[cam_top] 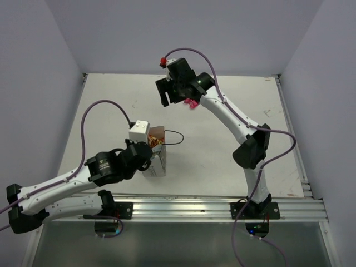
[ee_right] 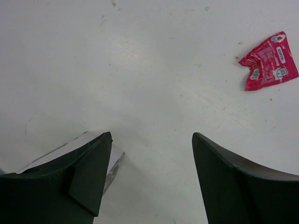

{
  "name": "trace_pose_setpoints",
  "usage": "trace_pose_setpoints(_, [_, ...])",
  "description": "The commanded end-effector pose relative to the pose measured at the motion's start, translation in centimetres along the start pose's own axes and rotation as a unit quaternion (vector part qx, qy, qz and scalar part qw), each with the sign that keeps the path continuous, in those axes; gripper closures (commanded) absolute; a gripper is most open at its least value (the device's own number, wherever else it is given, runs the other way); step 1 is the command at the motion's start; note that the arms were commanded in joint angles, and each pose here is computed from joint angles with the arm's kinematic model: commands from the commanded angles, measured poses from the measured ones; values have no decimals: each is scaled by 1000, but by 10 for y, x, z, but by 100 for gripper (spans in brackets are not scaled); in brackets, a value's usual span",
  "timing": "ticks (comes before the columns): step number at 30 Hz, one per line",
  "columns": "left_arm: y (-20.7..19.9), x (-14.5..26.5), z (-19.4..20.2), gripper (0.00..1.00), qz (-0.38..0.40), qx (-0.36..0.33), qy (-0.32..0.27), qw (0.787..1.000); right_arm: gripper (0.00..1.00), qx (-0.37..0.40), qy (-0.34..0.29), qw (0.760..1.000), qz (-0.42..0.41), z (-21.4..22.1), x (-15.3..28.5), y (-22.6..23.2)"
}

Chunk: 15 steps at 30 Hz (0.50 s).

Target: Place the snacks into the paper bag

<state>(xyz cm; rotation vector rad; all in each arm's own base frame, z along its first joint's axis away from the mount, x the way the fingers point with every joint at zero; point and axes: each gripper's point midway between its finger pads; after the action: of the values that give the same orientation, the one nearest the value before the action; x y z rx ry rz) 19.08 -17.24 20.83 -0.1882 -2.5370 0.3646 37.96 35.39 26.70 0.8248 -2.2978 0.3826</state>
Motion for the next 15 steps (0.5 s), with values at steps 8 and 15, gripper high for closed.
trace_pose_setpoints(8, [0, 17, -36, 100, 8, 96, -62, 993, 30, -92, 51, 988, 117, 55, -132, -172])
trace_pose_setpoints(15, [-6, 12, -28, 100, 13, 105, -48, 993, 31, -123, 71, 984, 111, 97, -181, -209])
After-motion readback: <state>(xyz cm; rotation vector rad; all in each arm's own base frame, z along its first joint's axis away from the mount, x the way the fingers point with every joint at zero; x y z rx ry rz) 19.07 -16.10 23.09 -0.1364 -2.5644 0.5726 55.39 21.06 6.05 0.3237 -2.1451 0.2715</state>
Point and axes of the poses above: each gripper's point midway between its finger pads, its own x axis back along the fingers, its own y axis along the line the jaws close on, z = x × y, and after that the axes turned 13 degrees about x, right-handed
